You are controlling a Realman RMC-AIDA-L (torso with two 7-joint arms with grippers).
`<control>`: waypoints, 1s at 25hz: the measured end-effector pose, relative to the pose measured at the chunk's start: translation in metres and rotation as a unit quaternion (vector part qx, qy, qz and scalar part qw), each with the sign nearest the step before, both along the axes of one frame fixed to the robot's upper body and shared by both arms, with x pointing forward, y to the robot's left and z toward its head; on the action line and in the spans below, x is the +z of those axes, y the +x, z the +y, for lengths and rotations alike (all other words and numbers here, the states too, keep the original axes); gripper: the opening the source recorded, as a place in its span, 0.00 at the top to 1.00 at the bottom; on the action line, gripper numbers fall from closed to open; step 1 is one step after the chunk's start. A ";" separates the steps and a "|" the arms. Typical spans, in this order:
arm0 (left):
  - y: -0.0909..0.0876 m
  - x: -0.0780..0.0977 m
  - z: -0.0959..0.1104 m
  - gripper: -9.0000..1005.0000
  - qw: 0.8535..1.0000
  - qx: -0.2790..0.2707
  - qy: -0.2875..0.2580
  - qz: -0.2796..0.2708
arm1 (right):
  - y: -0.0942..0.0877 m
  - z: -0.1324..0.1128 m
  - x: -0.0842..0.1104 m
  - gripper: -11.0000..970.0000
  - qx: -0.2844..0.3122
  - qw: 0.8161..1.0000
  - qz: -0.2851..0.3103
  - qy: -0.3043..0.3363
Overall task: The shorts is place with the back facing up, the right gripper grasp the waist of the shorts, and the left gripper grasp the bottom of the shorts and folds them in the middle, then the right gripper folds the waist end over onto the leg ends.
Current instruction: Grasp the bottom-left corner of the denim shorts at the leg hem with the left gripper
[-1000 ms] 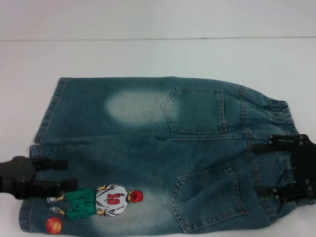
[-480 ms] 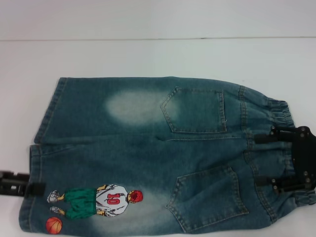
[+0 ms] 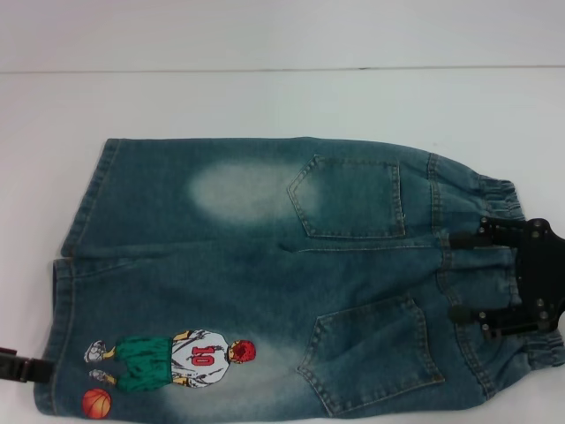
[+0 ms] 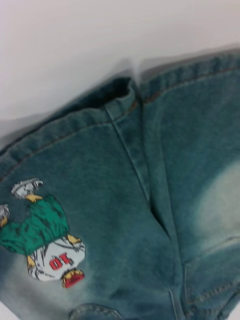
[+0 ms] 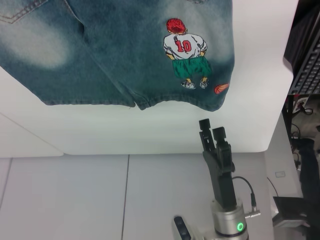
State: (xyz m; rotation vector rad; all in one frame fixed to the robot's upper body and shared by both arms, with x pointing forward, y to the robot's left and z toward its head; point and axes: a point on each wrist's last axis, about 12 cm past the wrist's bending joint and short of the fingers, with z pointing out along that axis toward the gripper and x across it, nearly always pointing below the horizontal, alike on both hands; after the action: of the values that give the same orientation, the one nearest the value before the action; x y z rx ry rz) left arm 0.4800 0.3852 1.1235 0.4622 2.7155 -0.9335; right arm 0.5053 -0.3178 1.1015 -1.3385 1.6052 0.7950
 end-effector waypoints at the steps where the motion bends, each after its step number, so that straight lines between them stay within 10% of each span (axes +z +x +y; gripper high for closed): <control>1: 0.000 -0.001 0.000 0.07 1.000 0.000 0.003 0.001 | 0.000 0.000 0.000 0.07 0.001 1.000 0.000 0.000; 25: 0.008 -0.027 -0.021 0.07 0.999 -0.035 0.004 0.029 | -0.005 0.001 -0.004 0.08 -0.002 1.000 0.008 0.005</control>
State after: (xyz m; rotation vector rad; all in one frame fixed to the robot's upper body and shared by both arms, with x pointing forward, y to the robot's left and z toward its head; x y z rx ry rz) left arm 0.4882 0.3637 1.0964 0.5432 2.7723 -0.9684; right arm 0.5002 -0.3169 1.0970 -1.3249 1.6142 0.8128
